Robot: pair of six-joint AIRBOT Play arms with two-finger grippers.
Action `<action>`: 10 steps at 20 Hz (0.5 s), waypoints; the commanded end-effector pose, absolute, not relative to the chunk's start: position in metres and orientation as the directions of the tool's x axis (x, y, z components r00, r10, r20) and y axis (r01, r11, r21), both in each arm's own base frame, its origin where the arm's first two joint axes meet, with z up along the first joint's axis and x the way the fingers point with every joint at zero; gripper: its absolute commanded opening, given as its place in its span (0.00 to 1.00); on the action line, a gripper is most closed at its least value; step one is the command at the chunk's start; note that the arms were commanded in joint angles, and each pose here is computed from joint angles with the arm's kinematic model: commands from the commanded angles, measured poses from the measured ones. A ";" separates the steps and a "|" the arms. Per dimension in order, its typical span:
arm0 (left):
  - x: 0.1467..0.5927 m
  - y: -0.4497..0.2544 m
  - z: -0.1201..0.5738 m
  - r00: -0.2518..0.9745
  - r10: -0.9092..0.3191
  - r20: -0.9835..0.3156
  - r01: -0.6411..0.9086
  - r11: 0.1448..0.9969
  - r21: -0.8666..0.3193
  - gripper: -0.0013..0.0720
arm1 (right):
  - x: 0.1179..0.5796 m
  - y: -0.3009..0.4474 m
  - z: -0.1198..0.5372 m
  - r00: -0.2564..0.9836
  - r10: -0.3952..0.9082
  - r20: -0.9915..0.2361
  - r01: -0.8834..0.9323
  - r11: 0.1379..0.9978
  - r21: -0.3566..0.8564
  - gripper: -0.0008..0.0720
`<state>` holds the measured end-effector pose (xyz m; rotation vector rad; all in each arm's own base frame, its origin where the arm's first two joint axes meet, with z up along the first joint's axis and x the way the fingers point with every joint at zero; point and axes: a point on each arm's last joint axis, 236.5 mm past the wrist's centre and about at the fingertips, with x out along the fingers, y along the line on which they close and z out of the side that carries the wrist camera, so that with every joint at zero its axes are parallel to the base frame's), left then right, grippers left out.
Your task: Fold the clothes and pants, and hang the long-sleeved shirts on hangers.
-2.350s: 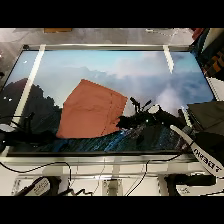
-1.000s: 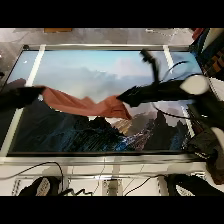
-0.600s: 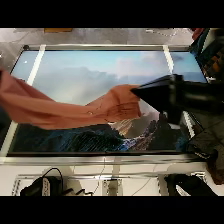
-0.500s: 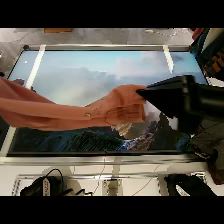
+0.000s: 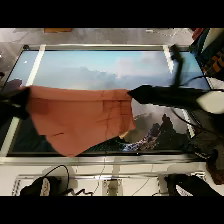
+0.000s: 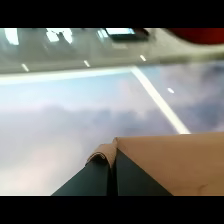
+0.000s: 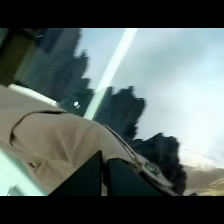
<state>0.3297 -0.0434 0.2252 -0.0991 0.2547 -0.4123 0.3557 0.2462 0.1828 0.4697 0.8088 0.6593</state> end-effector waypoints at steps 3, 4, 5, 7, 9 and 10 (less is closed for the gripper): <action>0.390 -0.101 0.068 0.682 -0.537 -0.497 0.410 0.843 -0.347 0.05 | 0.427 0.238 0.052 0.525 0.566 -0.636 -0.110 0.786 0.609 0.04; 0.388 -0.112 0.046 0.631 -0.542 -0.555 0.437 0.839 -0.324 0.05 | 0.431 0.230 0.037 0.516 0.542 -0.664 -0.102 0.808 0.581 0.04; 0.381 -0.118 0.023 0.572 -0.535 -0.622 0.428 0.841 -0.331 0.05 | 0.433 0.215 0.023 0.501 0.509 -0.700 -0.090 0.835 0.542 0.04; 0.359 -0.113 -0.010 0.452 -0.511 -0.731 0.351 0.855 -0.381 0.05 | 0.428 0.185 0.008 0.451 0.479 -0.753 -0.031 0.852 0.523 0.04; 0.330 -0.115 -0.024 0.330 -0.521 -0.787 0.292 0.850 -0.439 0.05 | 0.412 0.163 -0.003 0.365 0.475 -0.801 0.018 0.856 0.516 0.04; 0.312 -0.123 -0.025 0.252 -0.553 -0.794 0.270 0.828 -0.491 0.05 | 0.400 0.158 -0.009 0.308 0.479 -0.822 0.008 0.863 0.505 0.04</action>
